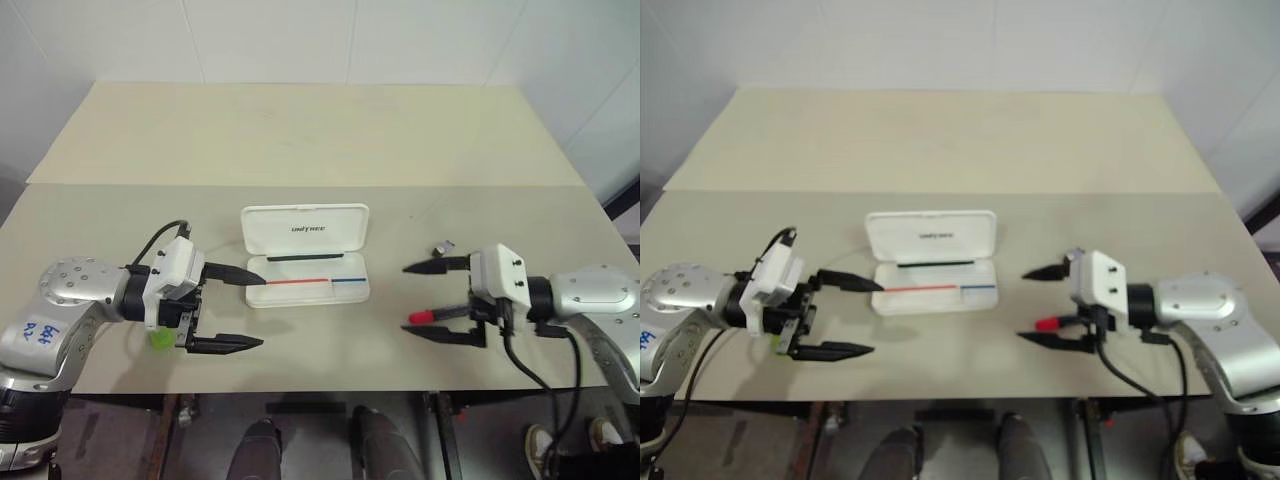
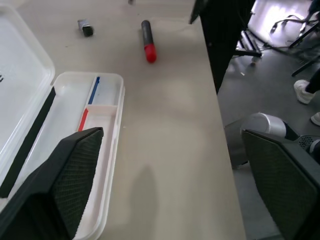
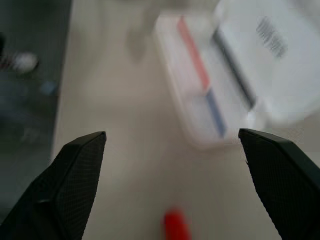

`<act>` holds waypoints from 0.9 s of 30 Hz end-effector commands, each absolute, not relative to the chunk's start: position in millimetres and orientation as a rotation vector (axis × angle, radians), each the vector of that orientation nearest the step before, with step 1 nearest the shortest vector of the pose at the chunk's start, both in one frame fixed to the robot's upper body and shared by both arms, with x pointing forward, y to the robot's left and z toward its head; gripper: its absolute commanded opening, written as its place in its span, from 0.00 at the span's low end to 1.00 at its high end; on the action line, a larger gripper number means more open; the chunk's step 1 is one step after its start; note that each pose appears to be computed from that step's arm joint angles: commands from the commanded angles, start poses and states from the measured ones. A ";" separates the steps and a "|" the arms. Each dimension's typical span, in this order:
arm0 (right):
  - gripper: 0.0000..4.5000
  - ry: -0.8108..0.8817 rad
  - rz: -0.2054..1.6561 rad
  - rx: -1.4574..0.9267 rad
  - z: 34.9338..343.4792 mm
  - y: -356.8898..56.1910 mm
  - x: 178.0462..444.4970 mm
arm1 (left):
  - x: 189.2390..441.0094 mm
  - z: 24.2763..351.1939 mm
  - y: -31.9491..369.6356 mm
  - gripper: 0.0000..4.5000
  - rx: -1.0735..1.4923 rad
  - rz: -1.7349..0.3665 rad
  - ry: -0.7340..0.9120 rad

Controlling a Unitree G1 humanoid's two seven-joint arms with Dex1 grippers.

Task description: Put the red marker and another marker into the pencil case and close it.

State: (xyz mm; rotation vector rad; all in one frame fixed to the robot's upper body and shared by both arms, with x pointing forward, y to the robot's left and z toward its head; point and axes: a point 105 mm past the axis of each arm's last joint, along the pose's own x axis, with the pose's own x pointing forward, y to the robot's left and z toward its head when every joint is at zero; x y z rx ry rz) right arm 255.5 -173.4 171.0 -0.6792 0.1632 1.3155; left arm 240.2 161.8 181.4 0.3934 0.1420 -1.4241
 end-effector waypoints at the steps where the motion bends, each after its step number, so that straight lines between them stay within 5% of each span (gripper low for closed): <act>1: 1.00 0.230 1.378 -0.742 160.9 -187.1 255.1 | 238.7 185.8 161.9 0.99 0.431 -1.404 0.092; 23: 1.00 0.456 1.342 -0.805 116.6 -250.0 313.9 | 252.2 206.3 163.2 0.99 0.376 -1.322 0.029; 27: 0.80 0.543 1.317 -0.863 108.3 -271.5 314.0 | 252.8 206.4 161.9 1.00 0.385 -1.329 0.028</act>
